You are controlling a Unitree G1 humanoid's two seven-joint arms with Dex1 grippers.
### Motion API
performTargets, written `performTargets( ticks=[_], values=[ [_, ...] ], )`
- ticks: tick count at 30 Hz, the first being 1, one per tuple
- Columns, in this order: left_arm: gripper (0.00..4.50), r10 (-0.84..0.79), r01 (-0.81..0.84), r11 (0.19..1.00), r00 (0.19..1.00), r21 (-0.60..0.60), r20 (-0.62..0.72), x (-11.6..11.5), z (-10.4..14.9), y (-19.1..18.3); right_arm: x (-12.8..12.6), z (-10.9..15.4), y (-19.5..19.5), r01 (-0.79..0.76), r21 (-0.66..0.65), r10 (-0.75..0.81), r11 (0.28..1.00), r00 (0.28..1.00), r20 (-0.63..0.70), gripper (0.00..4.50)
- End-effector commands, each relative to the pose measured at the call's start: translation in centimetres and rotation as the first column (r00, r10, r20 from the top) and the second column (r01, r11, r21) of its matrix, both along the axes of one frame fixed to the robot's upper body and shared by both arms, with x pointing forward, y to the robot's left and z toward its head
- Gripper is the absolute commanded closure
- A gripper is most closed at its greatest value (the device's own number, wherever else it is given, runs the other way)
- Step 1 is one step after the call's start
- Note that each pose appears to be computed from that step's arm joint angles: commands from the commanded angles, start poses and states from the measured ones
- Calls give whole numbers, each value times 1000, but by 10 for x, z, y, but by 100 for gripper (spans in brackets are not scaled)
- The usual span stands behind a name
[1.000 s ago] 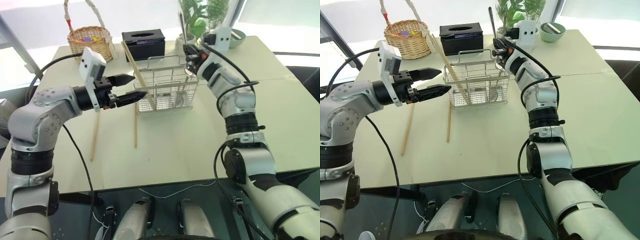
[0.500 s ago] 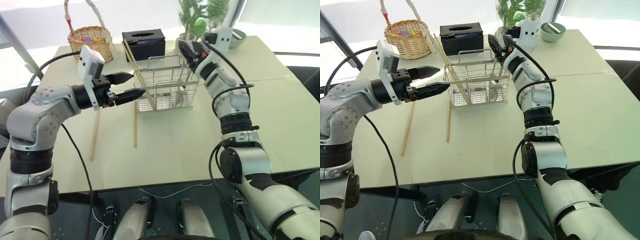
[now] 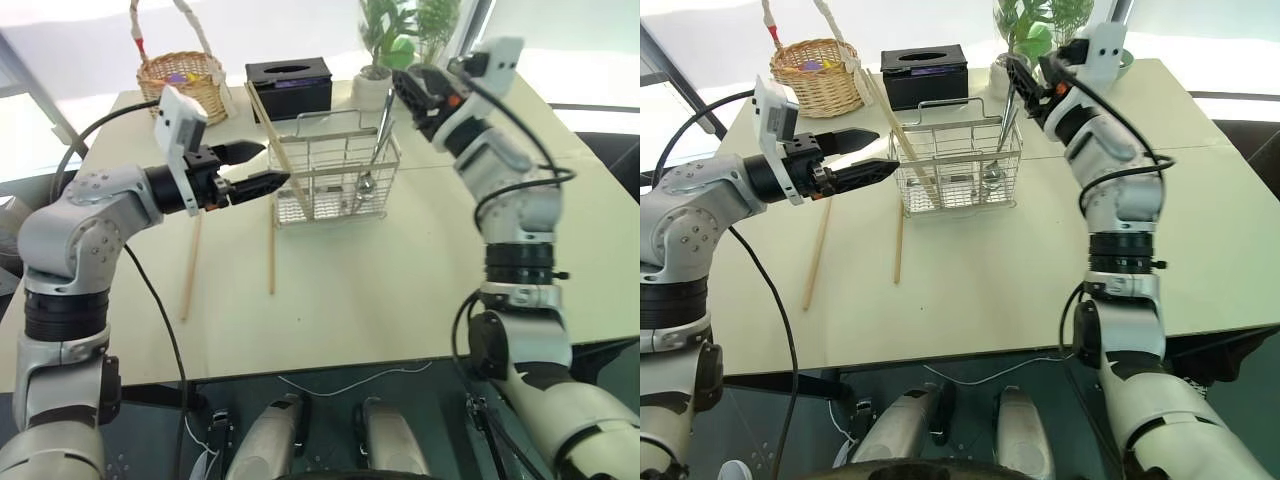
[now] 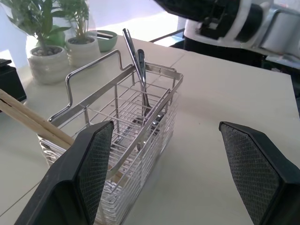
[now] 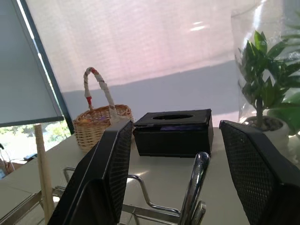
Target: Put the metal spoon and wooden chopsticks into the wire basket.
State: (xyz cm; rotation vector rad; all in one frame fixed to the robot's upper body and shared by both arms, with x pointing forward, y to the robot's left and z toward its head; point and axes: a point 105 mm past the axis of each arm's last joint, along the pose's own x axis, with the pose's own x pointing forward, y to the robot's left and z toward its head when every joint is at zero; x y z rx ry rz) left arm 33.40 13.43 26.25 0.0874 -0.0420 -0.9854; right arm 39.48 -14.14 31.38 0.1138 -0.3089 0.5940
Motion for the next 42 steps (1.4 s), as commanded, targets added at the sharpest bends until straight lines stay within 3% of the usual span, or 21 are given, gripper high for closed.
performTargets(
  ticks=[1, 7, 10, 12, 19, 27, 34, 37, 42],
  values=[
    [69, 95, -94, 995, 994, -26, 45, 4, 12, 16, -53, 11, 6, -199, -152, 206, 968, 978, 29, 147],
    [69, 359, -362, 931, 931, -43, -71, 23, -4, 59, -113, -39, -16, -427, -312, 372, 849, 901, -222, 147],
    [69, 512, -517, 855, 837, 28, -193, 32, -31, 81, -141, -75, -18, -535, -342, 412, 773, 833, -370, 147],
    [69, 585, -574, 810, 779, 116, -226, 32, -52, 89, -150, -90, -18, -558, -337, 412, 758, 811, -415, 147],
    [69, 755, -677, 654, 557, 337, -346, 35, -111, 108, -148, -113, -17, -495, -326, 341, 805, 837, -428, 147],
    [69, 761, -637, 646, 496, 421, -418, 50, -143, 94, -151, -122, -12, -496, -318, 337, 808, 831, -442, 147],
    [69, 762, -581, 648, 489, 493, -424, 59, -160, 89, -152, -127, -11, -476, -312, 318, 822, 838, -442, 147],
    [155, 758, -565, 652, 477, 506, -444, 59, -164, 89, -154, -128, -11, -479, -310, 320, 821, 837, -444, 143],
    [400, 759, -541, 651, 472, 533, -448, 57, -169, 88, -154, -127, -12, -460, -303, 309, 835, 846, -434, 143]
  ],
)
